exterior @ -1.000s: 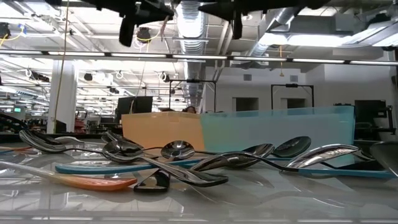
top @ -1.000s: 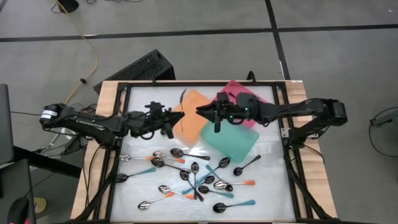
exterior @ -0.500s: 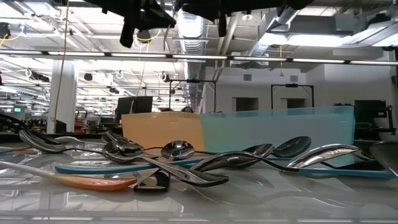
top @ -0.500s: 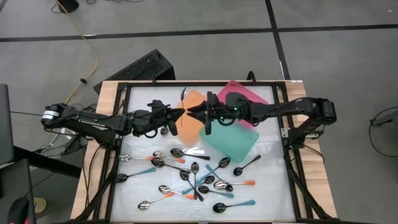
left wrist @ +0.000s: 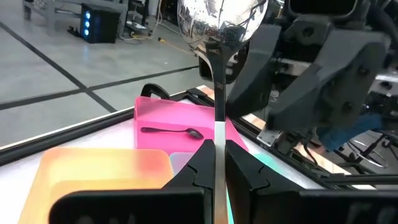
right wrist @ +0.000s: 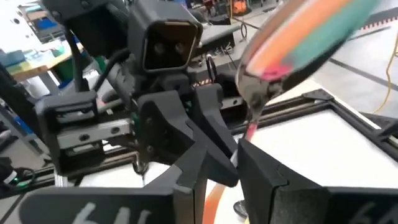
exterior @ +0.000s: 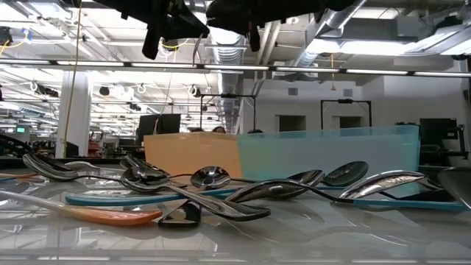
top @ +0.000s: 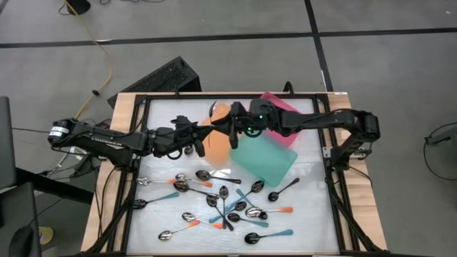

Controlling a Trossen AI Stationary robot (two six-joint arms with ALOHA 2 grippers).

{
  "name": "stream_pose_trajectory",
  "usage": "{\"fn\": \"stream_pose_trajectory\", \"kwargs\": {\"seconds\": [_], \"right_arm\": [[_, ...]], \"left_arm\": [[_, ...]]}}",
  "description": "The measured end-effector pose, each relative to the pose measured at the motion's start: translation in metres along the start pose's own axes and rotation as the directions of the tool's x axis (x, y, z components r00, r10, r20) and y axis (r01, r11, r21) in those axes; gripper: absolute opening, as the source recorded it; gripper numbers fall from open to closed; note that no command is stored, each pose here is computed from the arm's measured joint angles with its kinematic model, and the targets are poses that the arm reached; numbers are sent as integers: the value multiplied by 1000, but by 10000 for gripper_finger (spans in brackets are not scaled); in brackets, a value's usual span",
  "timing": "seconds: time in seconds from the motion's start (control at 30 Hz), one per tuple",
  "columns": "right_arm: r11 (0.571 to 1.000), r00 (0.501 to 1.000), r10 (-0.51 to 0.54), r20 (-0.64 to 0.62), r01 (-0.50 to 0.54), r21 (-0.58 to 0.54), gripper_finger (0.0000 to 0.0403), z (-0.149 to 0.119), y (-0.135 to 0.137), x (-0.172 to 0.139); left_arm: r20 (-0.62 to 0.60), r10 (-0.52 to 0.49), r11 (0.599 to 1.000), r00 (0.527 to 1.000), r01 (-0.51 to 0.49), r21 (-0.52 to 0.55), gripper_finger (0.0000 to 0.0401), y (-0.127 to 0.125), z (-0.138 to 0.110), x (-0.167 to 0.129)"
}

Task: Sort silverware by color (type)
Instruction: Put the orange spoon into the orange bin

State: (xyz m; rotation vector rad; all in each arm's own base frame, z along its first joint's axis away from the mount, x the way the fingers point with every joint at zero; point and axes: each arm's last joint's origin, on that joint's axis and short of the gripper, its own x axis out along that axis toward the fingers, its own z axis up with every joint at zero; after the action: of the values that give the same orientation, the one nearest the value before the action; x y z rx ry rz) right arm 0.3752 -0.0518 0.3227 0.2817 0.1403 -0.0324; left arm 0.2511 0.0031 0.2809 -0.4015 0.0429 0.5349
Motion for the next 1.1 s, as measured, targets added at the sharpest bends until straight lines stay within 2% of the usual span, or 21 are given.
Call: {"fn": "stream_pose_trajectory", "kwargs": {"seconds": [0.1,0.2,0.53,0.8,0.9,1.1], "right_arm": [[1000,1000,4,-21,-4,-24,105,4,6,-8],[998,1000,20,-13,-21,-60,123,7,13,-13],[999,999,-28,-23,29,32,248,5,-5,-10],[1000,1000,-4,31,3,26,254,11,-8,-9],[1000,1000,-1,27,0,27,254,10,-8,-7],[1000,1000,1,29,-2,27,254,10,-8,-7]], "left_arm": [[-1,0,1000,1000,0,1,3,0,0,0],[-1,1,1000,1000,-1,1,3,0,0,0],[-1,0,1000,1000,0,9,3,0,0,0],[32,-30,998,999,27,62,3,-2,4,0],[42,-67,995,997,63,83,3,-3,5,3],[29,-80,993,996,77,91,3,-3,2,8]]}}
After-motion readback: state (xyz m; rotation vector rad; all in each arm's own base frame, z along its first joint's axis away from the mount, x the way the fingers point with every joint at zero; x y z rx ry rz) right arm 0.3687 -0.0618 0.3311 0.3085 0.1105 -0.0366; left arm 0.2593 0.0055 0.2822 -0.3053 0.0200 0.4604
